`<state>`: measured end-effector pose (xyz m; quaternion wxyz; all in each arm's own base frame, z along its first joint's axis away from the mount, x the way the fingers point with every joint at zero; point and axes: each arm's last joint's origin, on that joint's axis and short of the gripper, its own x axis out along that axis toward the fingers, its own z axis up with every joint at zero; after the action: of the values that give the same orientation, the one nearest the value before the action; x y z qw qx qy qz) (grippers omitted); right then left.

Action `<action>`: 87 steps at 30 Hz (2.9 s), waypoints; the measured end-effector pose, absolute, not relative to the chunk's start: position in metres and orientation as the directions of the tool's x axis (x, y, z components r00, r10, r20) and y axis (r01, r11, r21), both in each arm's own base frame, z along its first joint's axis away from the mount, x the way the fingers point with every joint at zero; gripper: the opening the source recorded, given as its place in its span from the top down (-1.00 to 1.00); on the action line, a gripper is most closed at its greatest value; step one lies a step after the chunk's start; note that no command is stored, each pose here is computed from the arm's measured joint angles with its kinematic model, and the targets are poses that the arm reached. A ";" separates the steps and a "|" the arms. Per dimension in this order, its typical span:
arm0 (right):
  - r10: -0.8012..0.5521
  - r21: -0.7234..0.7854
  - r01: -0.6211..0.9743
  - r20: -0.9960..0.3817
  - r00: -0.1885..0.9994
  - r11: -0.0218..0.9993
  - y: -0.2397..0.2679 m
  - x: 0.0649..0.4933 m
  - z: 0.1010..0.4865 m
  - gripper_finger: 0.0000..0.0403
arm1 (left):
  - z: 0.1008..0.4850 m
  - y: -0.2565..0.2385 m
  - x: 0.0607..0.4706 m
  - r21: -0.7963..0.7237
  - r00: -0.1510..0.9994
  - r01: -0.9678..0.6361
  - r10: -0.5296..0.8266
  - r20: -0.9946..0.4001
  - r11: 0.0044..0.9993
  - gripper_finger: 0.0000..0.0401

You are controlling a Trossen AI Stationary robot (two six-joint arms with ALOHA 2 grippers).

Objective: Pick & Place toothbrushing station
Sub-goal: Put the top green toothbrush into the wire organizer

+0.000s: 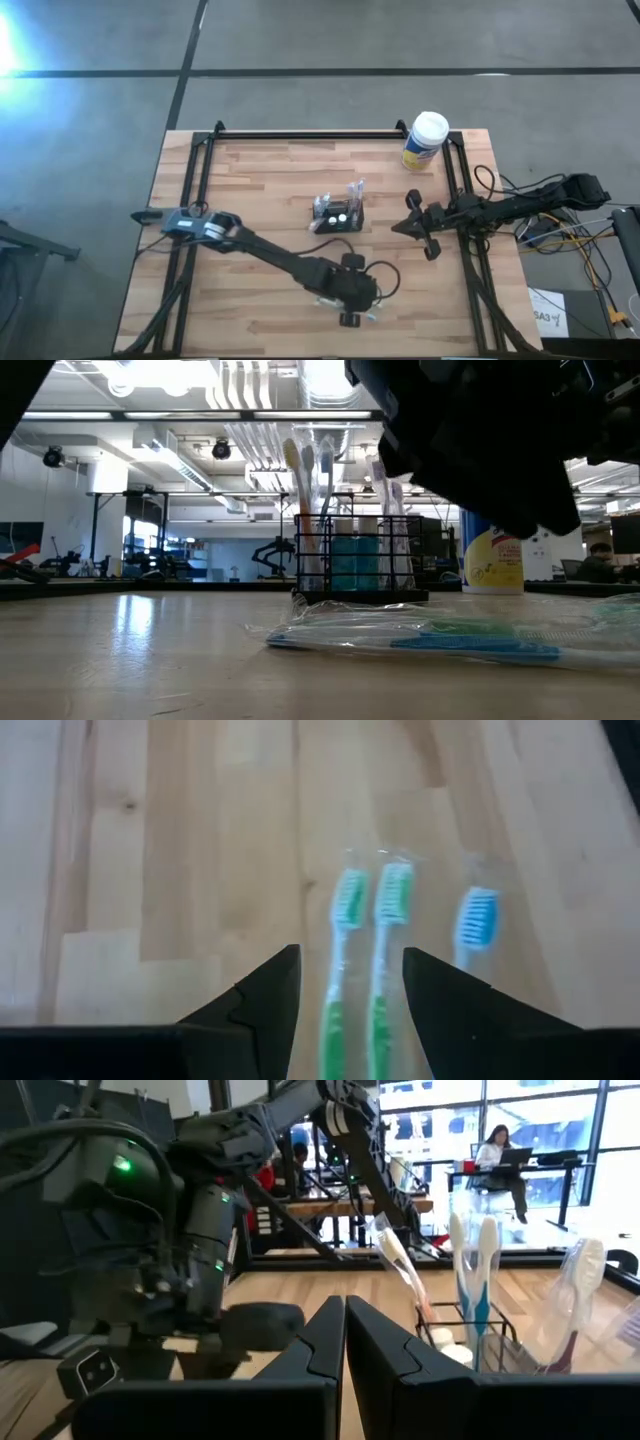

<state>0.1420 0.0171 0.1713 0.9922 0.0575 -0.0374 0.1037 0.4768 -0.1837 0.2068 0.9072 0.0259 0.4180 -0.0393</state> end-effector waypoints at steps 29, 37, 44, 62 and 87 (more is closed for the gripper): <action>0.198 0.016 -0.204 0.178 0.964 0.979 0.017 0.141 0.180 0.94 | 0.155 -0.161 0.471 -0.008 0.571 0.100 -0.064 -0.819 0.995 0.11; 0.199 0.008 -0.203 0.172 0.965 0.979 0.017 0.141 0.180 0.94 | 0.152 -0.159 0.472 -0.007 0.576 0.105 -0.066 -0.815 0.995 0.36; 0.199 -0.004 -0.201 0.174 0.965 0.980 0.017 0.141 0.180 0.94 | 0.165 -0.158 0.468 0.018 0.588 0.132 -0.063 -0.806 0.991 0.92; 0.198 0.006 -0.202 0.170 0.965 0.979 0.017 0.141 0.179 0.94 | 0.354 -0.148 0.340 0.155 0.909 0.215 -0.139 -0.394 0.964 0.99; 0.171 0.033 -0.187 0.277 0.946 0.982 0.019 0.162 0.219 0.83 | 0.240 -0.093 0.241 0.032 0.975 0.130 -0.134 0.180 0.991 1.00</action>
<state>0.1625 0.0185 0.2189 0.9859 0.0293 -0.1376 0.0908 0.2405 -0.0927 0.2400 0.9936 0.0099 -0.0911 -0.0664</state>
